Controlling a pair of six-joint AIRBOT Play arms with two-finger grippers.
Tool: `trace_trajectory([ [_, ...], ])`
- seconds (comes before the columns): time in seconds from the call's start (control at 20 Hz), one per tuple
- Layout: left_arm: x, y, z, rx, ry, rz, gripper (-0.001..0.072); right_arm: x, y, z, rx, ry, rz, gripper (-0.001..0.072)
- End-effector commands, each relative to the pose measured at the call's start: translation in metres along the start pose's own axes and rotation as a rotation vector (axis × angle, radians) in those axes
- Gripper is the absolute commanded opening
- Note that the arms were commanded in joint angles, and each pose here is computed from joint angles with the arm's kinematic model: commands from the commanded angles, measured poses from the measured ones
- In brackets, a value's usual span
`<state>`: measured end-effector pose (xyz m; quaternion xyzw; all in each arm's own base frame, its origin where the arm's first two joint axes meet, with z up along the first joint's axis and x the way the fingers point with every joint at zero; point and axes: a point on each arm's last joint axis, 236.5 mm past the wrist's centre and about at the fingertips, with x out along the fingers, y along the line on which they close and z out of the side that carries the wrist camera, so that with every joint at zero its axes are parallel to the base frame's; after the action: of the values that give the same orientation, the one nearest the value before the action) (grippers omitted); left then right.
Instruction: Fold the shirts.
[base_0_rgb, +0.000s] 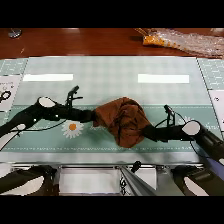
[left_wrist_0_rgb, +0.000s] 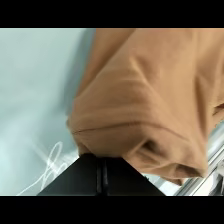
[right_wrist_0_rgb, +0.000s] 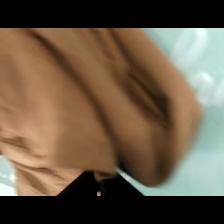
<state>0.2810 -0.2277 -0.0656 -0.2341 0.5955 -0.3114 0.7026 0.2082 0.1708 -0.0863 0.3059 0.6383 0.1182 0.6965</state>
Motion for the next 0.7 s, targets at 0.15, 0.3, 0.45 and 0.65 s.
trace_trajectory([
  [0.15,-0.147,-0.082,0.119,0.235,-0.457,-0.027,0.0015,-0.121,0.051,0.091,-0.352,-0.304,-0.105,0.0018],
  [0.3,-0.277,-0.151,0.160,0.418,-0.771,0.005,0.0015,-0.237,0.090,0.140,-0.423,-0.598,-0.144,0.0018],
  [0.45,-0.385,-0.227,0.159,0.604,-1.017,0.044,0.0015,-0.332,0.147,0.152,-0.510,-0.827,-0.095,0.0018],
  [0.65,-0.480,-0.331,0.120,0.849,-1.249,0.050,0.0015,-0.429,0.207,0.132,-0.631,-1.061,-0.042,0.0018],
])
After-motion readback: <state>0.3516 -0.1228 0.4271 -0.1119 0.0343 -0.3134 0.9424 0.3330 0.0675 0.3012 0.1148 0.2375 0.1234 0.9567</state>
